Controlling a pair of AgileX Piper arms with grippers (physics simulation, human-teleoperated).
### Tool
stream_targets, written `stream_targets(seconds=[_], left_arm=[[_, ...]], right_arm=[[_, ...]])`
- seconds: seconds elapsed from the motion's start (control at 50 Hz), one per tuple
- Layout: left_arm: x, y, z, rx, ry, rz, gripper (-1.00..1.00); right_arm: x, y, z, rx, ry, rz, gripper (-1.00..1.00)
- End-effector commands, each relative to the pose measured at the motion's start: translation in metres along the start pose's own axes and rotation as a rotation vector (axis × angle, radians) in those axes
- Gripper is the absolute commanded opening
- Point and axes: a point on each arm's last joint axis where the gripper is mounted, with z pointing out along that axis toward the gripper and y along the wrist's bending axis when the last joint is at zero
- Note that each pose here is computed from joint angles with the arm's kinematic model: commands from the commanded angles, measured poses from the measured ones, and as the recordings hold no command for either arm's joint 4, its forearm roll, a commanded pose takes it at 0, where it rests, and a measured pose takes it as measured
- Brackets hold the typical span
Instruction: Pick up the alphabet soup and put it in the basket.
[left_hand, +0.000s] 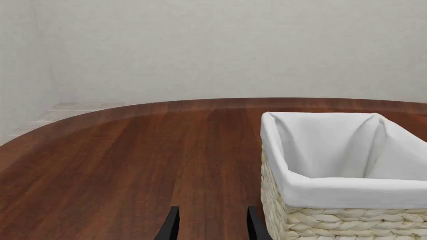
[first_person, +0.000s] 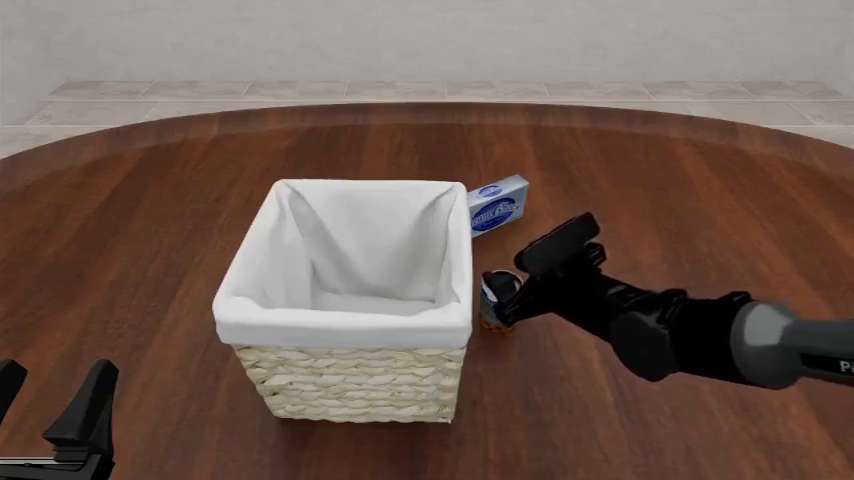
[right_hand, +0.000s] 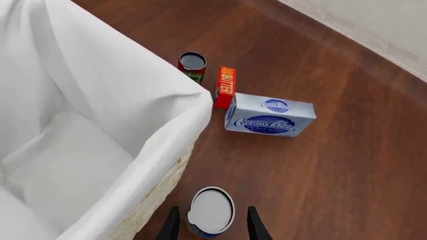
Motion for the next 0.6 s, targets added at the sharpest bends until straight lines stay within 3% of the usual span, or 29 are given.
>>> stream_targets(seconds=[0.02,0.6], left_arm=[[0.0,0.0,0.0,0.0,0.0,0.0,1.0],[0.0,0.0,0.0,0.0,0.0,0.0,1.0]], right_arm=[[0.002,0.001,0.003,-0.001,0.004,0.007,1.0],[0.012,0.002,0.018,-0.005,0.028,0.016,1.0]])
